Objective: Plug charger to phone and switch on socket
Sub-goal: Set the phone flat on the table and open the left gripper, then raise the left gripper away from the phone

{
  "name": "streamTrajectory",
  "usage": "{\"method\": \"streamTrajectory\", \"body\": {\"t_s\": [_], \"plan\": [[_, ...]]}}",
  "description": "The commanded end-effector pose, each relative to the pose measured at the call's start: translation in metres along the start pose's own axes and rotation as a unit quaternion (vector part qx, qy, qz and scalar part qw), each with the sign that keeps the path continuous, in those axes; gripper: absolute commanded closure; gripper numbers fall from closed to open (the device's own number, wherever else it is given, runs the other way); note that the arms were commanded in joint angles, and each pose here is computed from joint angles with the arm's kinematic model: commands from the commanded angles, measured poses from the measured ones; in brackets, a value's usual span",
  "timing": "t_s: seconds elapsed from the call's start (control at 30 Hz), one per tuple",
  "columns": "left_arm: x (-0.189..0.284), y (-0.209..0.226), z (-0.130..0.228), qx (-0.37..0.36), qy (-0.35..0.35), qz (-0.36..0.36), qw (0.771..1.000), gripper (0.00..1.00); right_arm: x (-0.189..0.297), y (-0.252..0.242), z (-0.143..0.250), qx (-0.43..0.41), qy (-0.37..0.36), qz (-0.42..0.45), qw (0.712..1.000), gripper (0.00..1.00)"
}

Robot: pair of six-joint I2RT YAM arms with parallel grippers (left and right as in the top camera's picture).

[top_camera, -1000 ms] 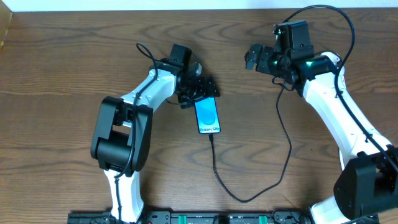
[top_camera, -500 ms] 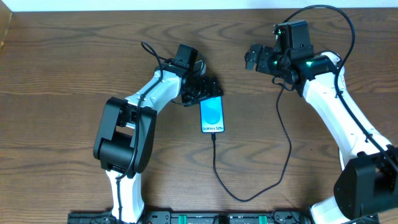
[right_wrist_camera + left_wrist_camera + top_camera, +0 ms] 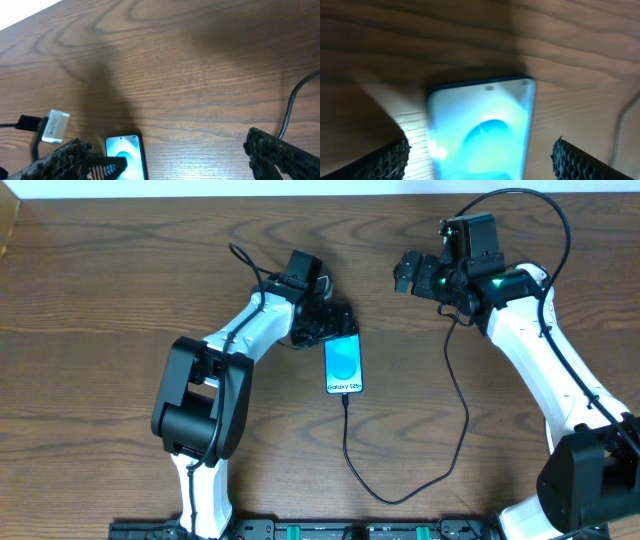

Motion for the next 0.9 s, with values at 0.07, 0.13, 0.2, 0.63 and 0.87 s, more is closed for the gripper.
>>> {"method": "streamTrajectory", "body": {"t_s": [0.07,0.13,0.2,0.63,0.87], "plan": [[0.055,0.047,-0.033,0.008,-0.073,-0.111,0.991,0.07,0.008,-0.001,-0.005,0.005,-0.01,0.003,1.0,0.01],[0.082,0.042,-0.04,0.002,-0.102,-0.101,0.99,0.07,0.008,-0.001,-0.005,0.005,-0.01,0.004,1.0,0.01],[0.113,0.037,-0.042,0.0,-0.132,-0.091,0.987,0.07,0.008,-0.001,-0.005,0.005,-0.01,0.004,1.0,0.01],[0.243,0.006,-0.02,-0.017,-0.264,-0.047,0.963,0.06,0.008,-0.005,0.006,0.002,0.016,0.015,1.0,0.01],[0.243,0.006,-0.019,-0.017,-0.263,-0.048,0.963,0.06,0.008,-0.005,0.001,0.021,0.008,0.007,1.0,0.01]]}}
Point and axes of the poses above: each gripper's point midway between its finger pads, its own x axis back along the fingers, its own y axis along the line the jaws close on, z = x × y, the point moved 4 cm from there along x, back along the fingers, and after that the axes turned 4 degrees about x, right-handed, at the moved point
